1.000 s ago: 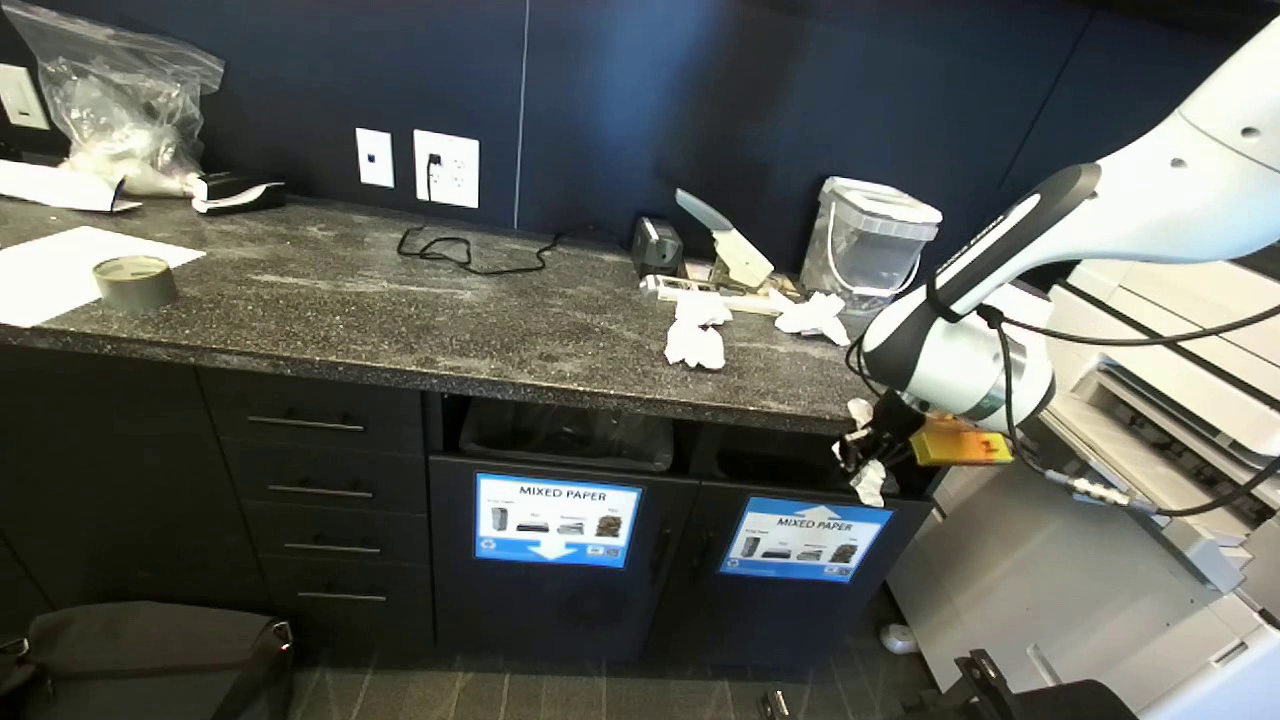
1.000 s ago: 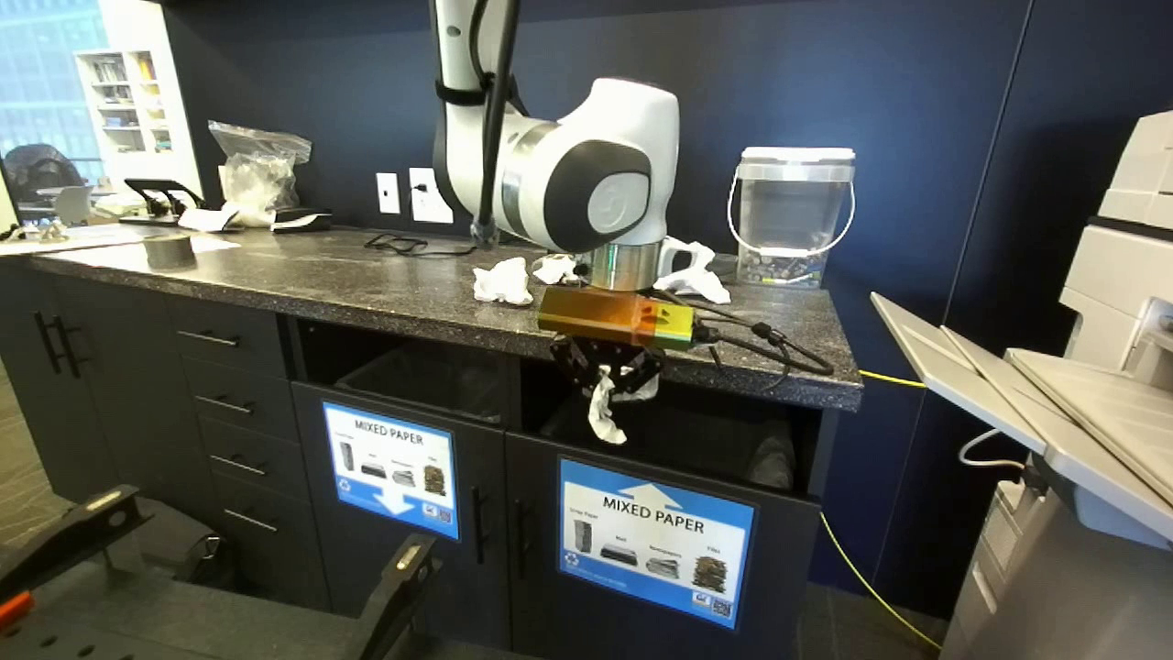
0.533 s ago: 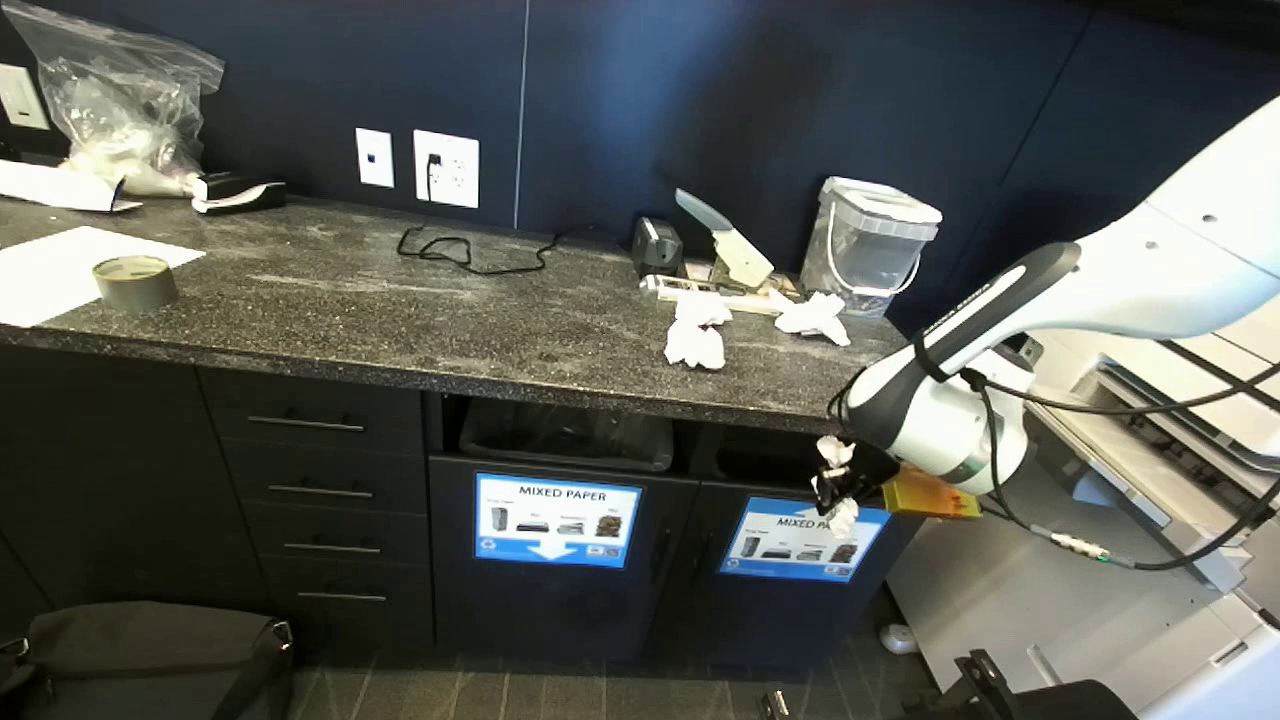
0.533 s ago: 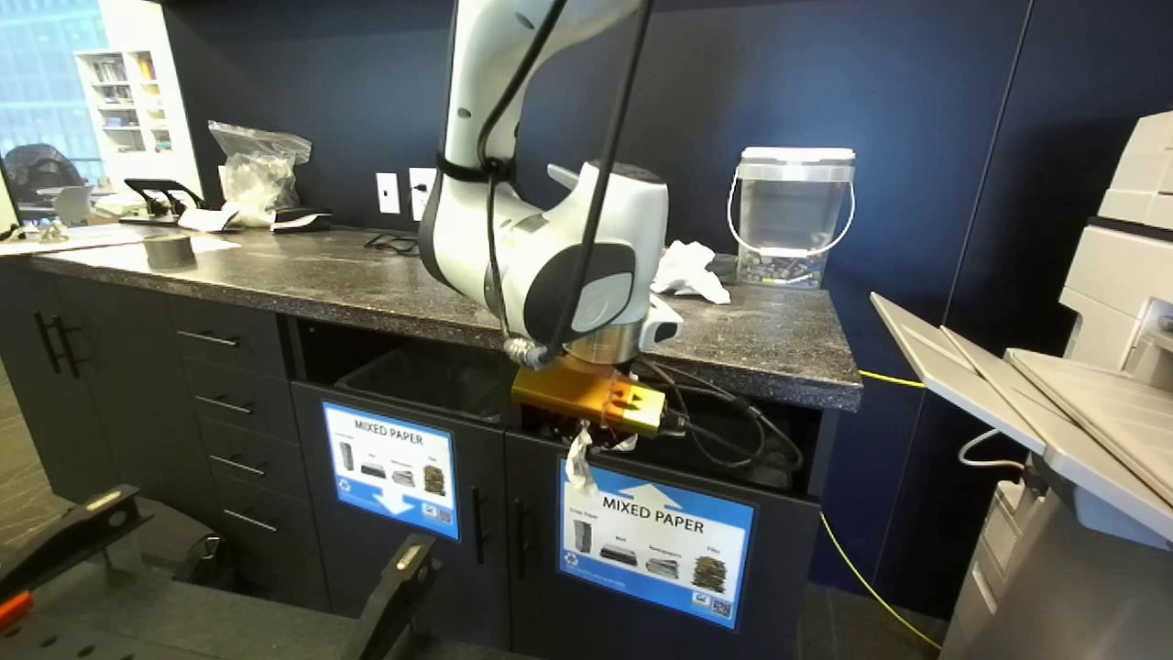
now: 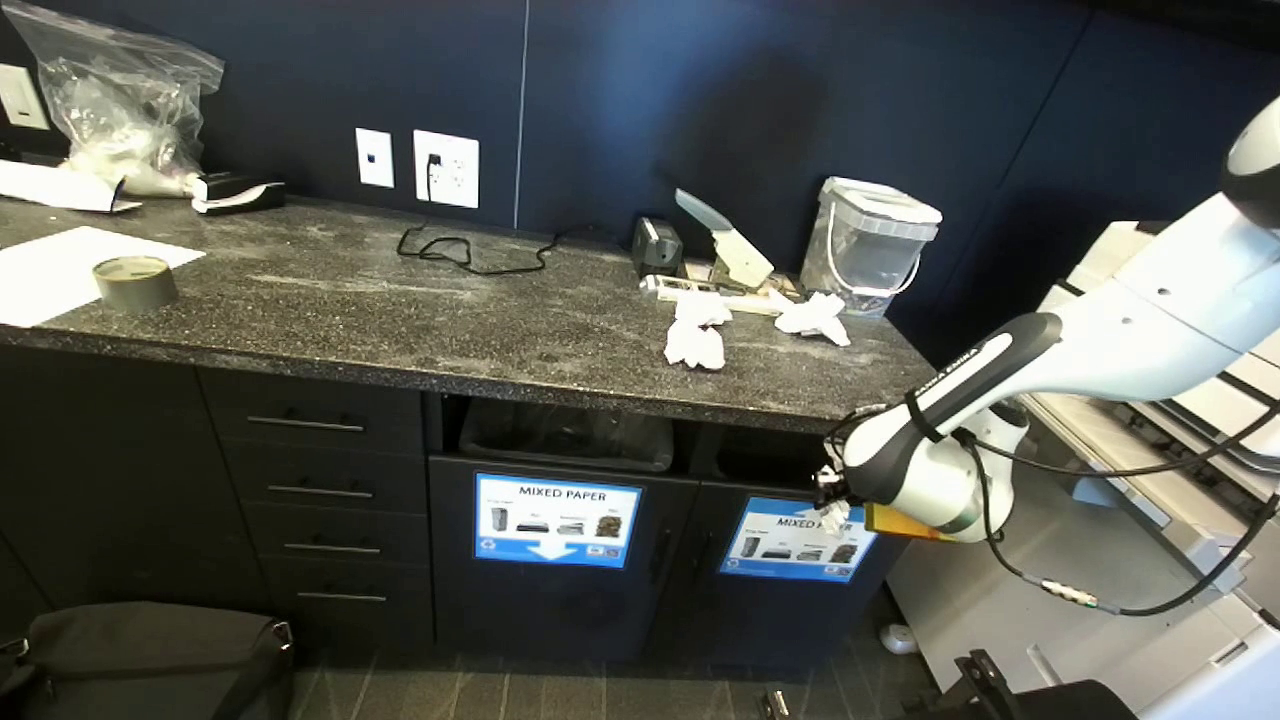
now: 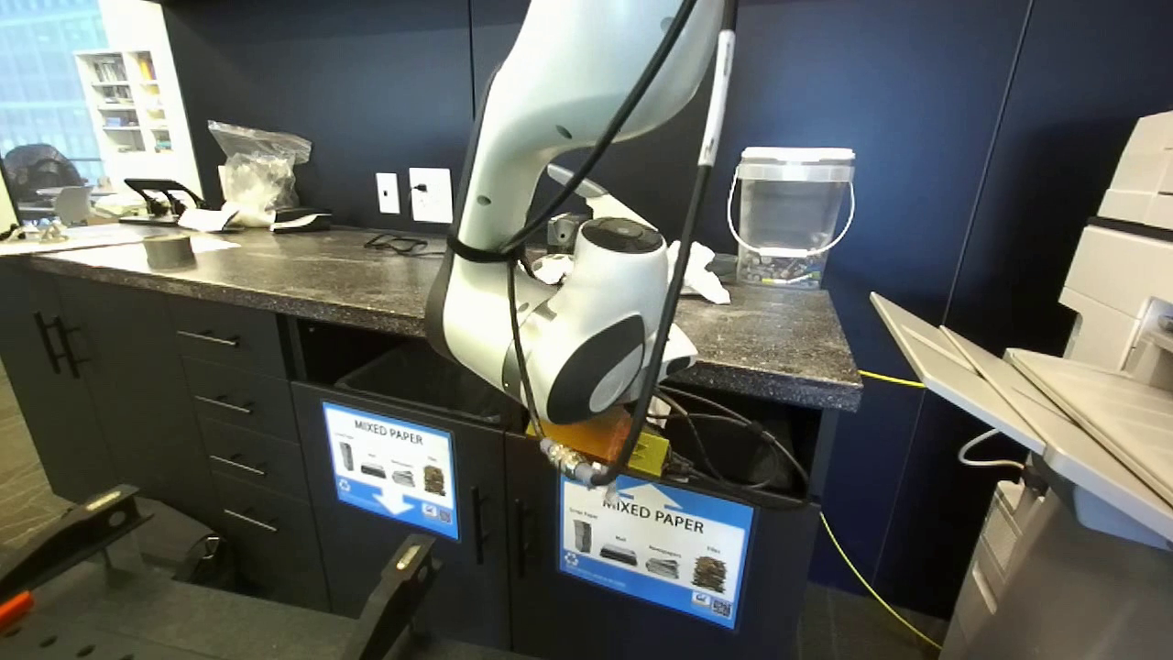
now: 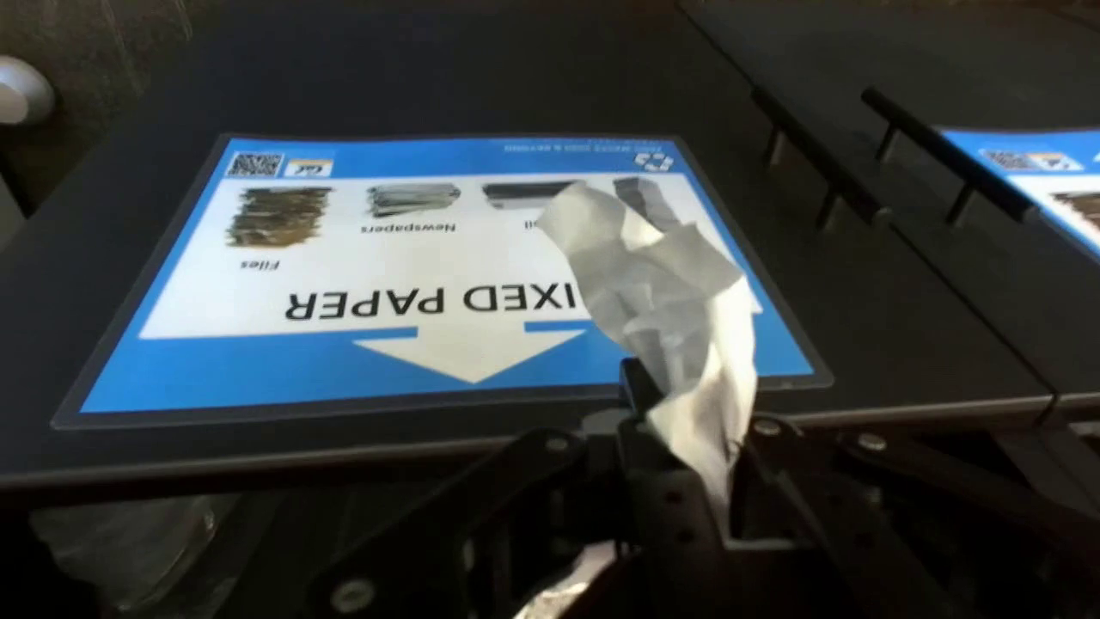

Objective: Place the papers on the countertop inside the bin on the right

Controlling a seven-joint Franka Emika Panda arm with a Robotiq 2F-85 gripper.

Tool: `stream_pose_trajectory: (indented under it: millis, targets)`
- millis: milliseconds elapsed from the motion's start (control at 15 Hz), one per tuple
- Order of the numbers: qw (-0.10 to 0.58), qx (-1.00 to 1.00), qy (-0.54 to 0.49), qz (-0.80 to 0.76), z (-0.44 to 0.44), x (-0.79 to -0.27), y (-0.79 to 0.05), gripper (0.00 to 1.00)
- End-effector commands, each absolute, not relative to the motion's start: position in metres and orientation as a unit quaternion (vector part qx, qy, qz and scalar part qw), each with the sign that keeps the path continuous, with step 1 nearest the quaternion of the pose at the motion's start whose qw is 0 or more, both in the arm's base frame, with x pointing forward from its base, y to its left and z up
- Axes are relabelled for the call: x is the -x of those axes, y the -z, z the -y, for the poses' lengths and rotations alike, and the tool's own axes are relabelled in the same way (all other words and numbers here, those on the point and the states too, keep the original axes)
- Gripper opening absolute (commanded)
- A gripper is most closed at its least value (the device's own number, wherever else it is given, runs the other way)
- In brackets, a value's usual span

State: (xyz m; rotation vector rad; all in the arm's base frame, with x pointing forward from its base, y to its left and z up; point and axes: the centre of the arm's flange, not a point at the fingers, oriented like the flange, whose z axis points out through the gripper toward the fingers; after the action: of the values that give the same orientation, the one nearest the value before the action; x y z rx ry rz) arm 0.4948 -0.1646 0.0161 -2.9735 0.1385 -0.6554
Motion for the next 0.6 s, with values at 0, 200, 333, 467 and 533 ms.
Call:
stream_pose_trajectory:
  millis: [0, 200, 333, 467, 533]
  targets:
    - [0.026, 0.955, 0.286, -0.073, 0.176, -0.519, -0.008, 0.12]
    - [0.018, 0.939, 0.325, -0.107, 0.182, -0.529, 0.0, 0.12]
    - [0.015, 0.927, 0.347, -0.141, 0.183, -0.527, 0.011, 0.12]
    - [0.016, 0.913, 0.368, -0.174, 0.185, -0.523, 0.02, 0.12]
    - [0.018, 0.905, 0.381, -0.188, 0.186, -0.522, 0.025, 0.12]
